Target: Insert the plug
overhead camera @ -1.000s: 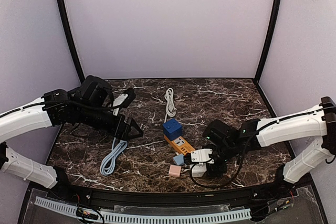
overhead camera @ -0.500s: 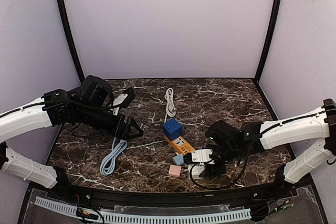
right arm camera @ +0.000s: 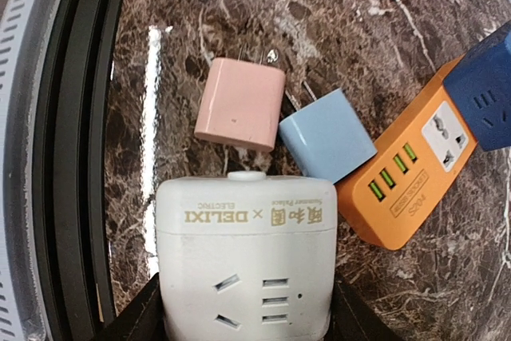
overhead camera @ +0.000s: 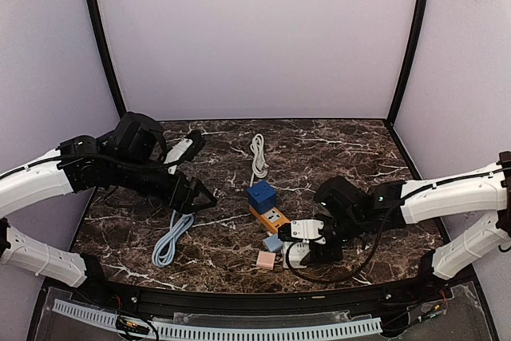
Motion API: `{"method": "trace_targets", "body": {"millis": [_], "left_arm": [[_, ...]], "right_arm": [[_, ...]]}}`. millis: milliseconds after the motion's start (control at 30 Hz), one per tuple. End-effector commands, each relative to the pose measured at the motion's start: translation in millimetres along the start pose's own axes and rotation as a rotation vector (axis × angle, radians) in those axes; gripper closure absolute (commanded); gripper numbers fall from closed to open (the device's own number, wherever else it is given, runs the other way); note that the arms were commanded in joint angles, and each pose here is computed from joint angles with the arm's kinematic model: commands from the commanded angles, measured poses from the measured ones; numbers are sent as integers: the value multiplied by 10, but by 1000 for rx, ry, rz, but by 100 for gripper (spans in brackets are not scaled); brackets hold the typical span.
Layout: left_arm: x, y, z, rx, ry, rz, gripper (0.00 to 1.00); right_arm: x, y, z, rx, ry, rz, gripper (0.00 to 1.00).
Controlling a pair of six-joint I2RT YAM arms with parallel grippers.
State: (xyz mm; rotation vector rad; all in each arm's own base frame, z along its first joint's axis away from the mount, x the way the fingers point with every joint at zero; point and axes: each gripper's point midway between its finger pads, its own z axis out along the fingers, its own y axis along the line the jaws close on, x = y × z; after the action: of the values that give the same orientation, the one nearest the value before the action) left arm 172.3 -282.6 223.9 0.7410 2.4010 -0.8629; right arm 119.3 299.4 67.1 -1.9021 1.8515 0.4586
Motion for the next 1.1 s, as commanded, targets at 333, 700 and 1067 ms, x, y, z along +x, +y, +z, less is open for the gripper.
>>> {"method": "trace_targets", "body": {"millis": [333, 700, 1067], "left_arm": [[-278, -339, -353, 112, -157, 384, 20], [-288, -811, -535, 345, -183, 621, 13], [-434, -1033, -458, 452, -137, 622, 7]], "right_arm": [[-1130, 154, -967, -140, -394, 116, 100], [-1348, 229, -1383, -195, -519, 116, 100], [-1695, -32, -1584, -169, -588, 82, 100]]}}
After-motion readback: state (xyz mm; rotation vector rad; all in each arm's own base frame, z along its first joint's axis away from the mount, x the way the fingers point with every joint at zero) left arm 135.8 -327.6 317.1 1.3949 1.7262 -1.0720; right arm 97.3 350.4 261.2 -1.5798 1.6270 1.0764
